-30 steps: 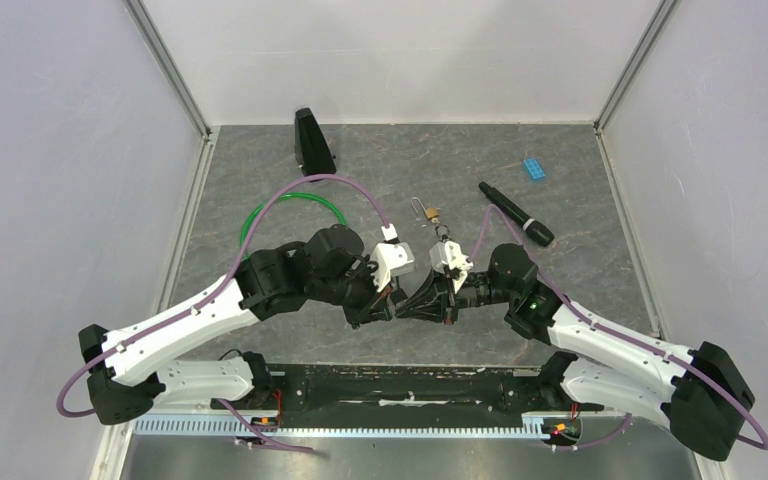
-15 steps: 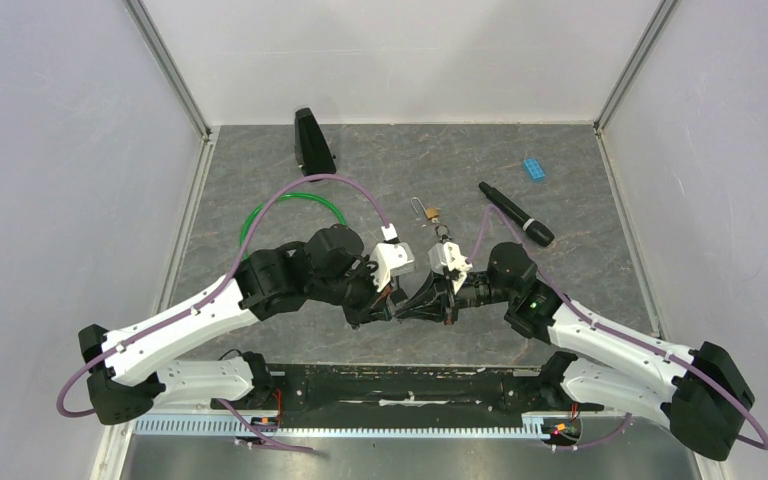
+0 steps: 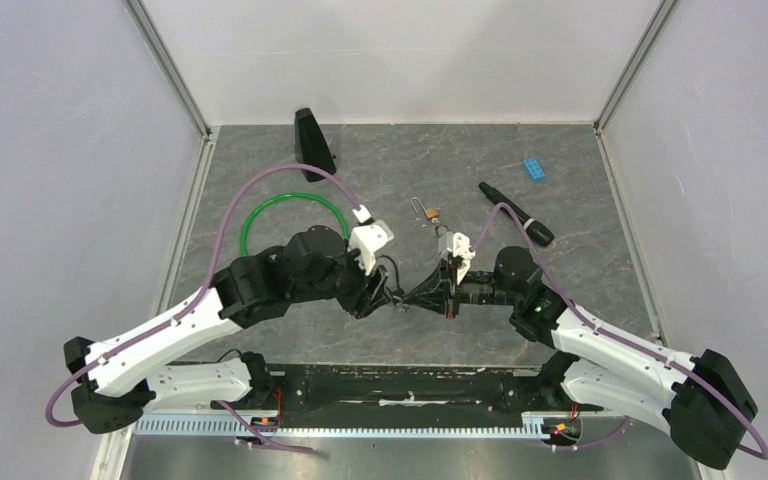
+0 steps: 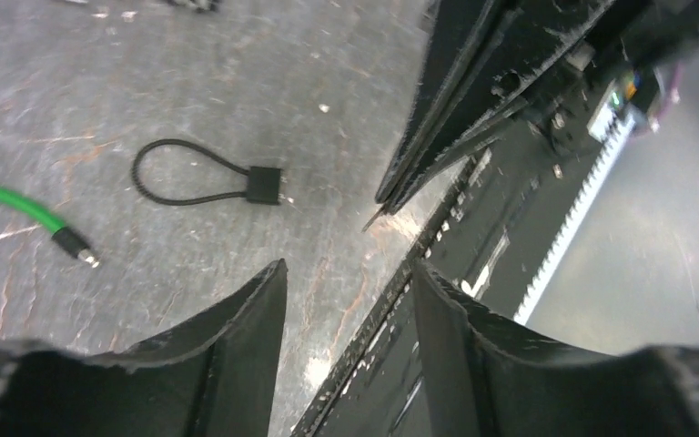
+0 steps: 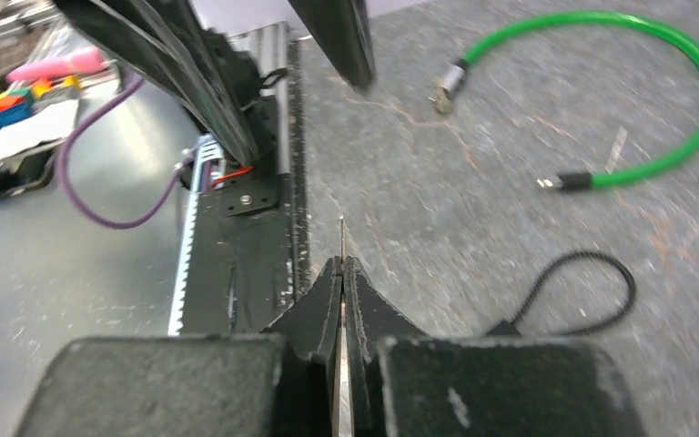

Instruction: Unlock with the key

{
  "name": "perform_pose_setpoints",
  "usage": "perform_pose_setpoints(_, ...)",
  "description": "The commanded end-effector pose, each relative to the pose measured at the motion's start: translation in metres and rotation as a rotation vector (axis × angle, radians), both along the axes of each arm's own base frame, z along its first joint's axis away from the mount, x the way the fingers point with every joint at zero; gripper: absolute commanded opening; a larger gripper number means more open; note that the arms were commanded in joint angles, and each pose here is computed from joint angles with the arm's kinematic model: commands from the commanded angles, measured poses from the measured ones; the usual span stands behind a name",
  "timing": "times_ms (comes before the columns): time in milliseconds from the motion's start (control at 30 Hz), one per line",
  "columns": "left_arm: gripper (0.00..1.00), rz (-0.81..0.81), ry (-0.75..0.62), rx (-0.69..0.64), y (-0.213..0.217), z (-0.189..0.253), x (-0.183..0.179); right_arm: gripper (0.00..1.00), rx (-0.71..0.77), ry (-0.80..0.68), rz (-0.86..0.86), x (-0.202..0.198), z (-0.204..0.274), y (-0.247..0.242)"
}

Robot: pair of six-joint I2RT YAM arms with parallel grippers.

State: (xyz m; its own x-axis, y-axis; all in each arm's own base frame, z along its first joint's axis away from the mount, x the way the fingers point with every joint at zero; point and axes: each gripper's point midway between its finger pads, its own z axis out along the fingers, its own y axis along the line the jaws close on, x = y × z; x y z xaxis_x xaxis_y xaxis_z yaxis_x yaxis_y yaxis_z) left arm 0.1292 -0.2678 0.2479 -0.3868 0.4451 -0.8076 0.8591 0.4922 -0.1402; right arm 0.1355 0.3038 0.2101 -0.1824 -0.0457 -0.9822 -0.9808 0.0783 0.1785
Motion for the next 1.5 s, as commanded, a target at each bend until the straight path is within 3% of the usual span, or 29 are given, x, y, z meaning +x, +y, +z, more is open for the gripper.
perform_pose_setpoints(0,0.64,0.36,-0.051,-0.119,0.015,0.023,0.043,0.0,0.038,0.085,-0.254,0.038,-0.004,-0.018)
perform_pose_setpoints(200,0.75,0.686,0.082,-0.105,0.027,-0.002,0.062,0.0,0.069,0.147,-0.548,0.071,-0.023,-0.058)
perform_pose_setpoints(467,0.79,0.815,0.291,0.055,0.001,-0.063,0.065,0.0,0.087,0.198,-0.756,0.086,-0.044,-0.092)
perform_pose_setpoints(733,0.87,0.906,0.407,0.292,-0.018,-0.139,0.078,0.0,0.103,0.144,-0.819,0.086,-0.045,-0.108)
perform_pose_setpoints(933,0.94,0.977,0.453,0.372,-0.027,-0.18,0.093,0.0,0.123,0.144,-0.815,0.083,-0.048,-0.11)
perform_pose_setpoints(1467,0.84,1.183,0.602,0.402,-0.027,-0.238,0.102,0.0,0.159,0.142,-0.797,0.078,-0.052,-0.109)
